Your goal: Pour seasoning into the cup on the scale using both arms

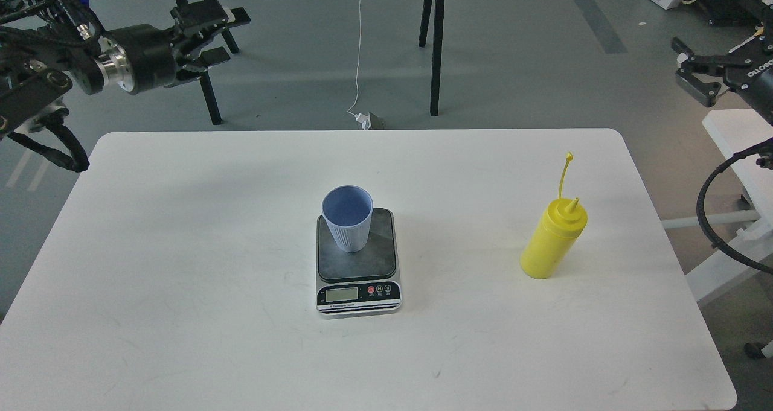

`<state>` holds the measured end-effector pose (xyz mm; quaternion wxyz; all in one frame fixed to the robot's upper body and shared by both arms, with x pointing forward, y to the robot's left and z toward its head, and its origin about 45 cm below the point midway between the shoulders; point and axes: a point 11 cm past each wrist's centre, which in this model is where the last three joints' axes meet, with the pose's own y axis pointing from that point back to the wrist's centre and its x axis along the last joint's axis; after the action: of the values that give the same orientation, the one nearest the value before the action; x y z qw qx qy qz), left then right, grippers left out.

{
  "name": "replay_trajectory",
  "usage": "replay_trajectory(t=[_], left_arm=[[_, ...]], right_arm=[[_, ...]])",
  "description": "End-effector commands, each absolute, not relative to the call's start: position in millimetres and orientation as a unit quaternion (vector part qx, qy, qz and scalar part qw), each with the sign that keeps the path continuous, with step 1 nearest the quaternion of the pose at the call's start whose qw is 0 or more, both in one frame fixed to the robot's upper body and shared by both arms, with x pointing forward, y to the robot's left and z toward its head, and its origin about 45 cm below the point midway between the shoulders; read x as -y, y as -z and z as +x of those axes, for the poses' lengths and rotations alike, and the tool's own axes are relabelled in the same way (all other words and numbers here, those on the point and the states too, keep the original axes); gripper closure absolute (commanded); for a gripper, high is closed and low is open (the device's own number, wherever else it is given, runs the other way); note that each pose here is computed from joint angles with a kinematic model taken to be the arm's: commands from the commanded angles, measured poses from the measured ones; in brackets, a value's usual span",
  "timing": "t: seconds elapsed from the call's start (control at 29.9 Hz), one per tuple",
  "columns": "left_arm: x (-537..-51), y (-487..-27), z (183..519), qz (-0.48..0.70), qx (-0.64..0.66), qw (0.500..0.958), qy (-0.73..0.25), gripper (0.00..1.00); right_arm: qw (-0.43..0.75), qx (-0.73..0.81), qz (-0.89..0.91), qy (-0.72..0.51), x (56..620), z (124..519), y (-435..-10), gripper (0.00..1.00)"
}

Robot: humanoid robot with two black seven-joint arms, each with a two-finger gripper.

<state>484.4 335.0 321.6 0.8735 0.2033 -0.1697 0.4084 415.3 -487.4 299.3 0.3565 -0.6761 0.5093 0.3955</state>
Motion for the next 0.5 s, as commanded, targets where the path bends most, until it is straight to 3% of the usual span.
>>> replay_trajectory(t=[0.0, 0.3, 0.47], left_arm=[[-339.0, -315.5, 483.0, 0.175, 0.145, 0.875, -0.428, 0.00], [-344.3, -284.1, 472.4, 0.169, 0.109, 0.877, -0.437, 0.00], [-343.6, -283.9, 472.5, 0.169, 0.109, 0.877, -0.436, 0.00]], right_arm=[[0.416, -0.497, -0.628, -0.431, 509.0, 380.6, -275.6, 0.04], [0.416, -0.470, -0.531, -0.569, 482.5, 258.9, -179.7, 0.04], [0.380, -0.464, -0.509, -0.617, 458.5, 212.7, -156.9, 0.04]])
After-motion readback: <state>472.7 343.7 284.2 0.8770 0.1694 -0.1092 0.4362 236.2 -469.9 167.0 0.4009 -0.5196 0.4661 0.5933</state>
